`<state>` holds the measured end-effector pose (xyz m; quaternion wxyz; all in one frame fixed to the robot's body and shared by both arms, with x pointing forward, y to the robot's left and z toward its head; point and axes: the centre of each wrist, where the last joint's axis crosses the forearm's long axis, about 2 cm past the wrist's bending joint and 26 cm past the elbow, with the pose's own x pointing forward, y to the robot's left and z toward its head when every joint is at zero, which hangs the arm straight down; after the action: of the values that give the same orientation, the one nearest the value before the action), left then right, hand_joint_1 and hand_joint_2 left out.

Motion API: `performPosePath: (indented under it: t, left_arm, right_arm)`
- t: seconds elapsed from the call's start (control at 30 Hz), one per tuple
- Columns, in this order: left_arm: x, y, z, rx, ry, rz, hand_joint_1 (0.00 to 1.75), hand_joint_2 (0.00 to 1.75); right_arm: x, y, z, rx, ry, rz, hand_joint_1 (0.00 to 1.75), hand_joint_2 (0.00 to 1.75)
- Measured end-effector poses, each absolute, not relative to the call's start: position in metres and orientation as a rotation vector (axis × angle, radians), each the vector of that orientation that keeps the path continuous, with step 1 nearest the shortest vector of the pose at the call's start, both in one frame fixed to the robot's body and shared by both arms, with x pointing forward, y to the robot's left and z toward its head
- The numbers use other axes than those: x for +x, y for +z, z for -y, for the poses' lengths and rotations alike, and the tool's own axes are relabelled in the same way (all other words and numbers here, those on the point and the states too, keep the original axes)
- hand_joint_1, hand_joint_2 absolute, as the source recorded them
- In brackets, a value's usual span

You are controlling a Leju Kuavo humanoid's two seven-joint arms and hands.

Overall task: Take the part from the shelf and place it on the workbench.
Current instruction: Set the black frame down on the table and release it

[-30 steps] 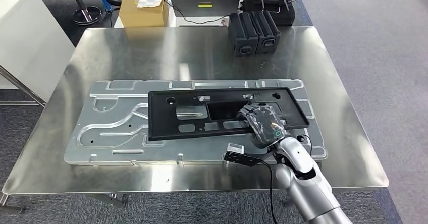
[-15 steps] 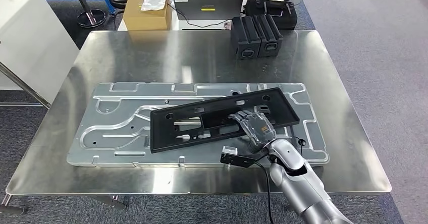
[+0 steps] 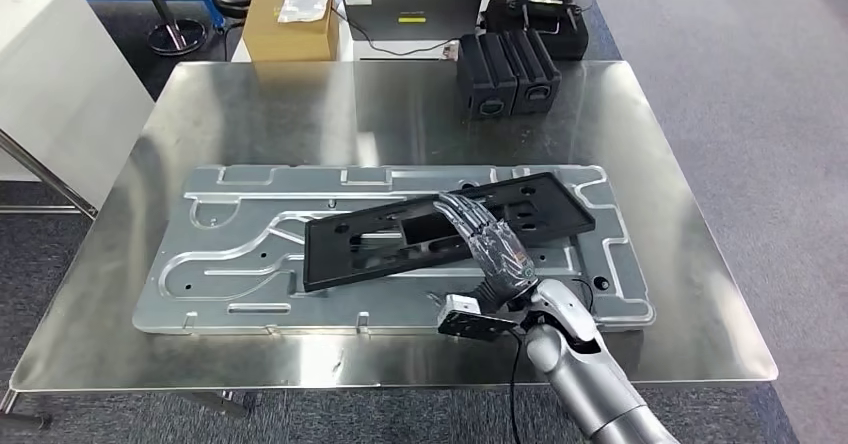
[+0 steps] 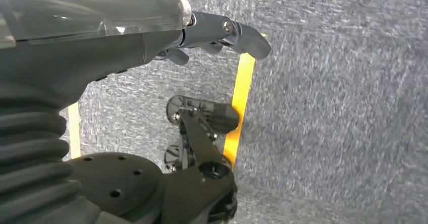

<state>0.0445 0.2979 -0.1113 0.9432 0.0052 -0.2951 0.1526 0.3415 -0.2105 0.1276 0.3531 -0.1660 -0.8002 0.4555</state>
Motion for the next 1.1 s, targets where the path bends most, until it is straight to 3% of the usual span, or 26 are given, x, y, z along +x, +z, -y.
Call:
performPosePath:
  t: [0.2, 0.37, 0.57, 0.87, 1.1]
  left_arm:
    - [0.045, -0.111, -0.299, -0.005, 0.319, 0.620, 0.00, 0.00]
    - [0.045, -0.111, -0.299, -0.006, 0.322, 0.625, 0.00, 0.00]
    - [0.044, -0.111, -0.300, 0.015, 0.340, 0.642, 0.00, 0.00]
    - [0.039, -0.112, -0.302, 0.033, 0.371, 0.648, 0.00, 0.00]
    - [0.038, -0.112, -0.302, 0.032, 0.374, 0.649, 0.00, 0.00]
  right_arm:
    - [0.322, 0.153, 0.216, -0.319, 0.919, 2.360, 0.00, 0.00]
    - [0.314, 0.157, 0.222, -0.331, 0.850, 2.418, 0.00, 0.00]
    - [0.275, 0.187, 0.265, -0.572, 0.484, 2.608, 0.00, 0.00]
    - [0.225, 0.161, 0.341, -0.955, 0.318, 2.400, 0.00, 0.00]
    - [0.186, 0.129, 0.393, -1.186, 0.395, 2.104, 0.00, 0.00]
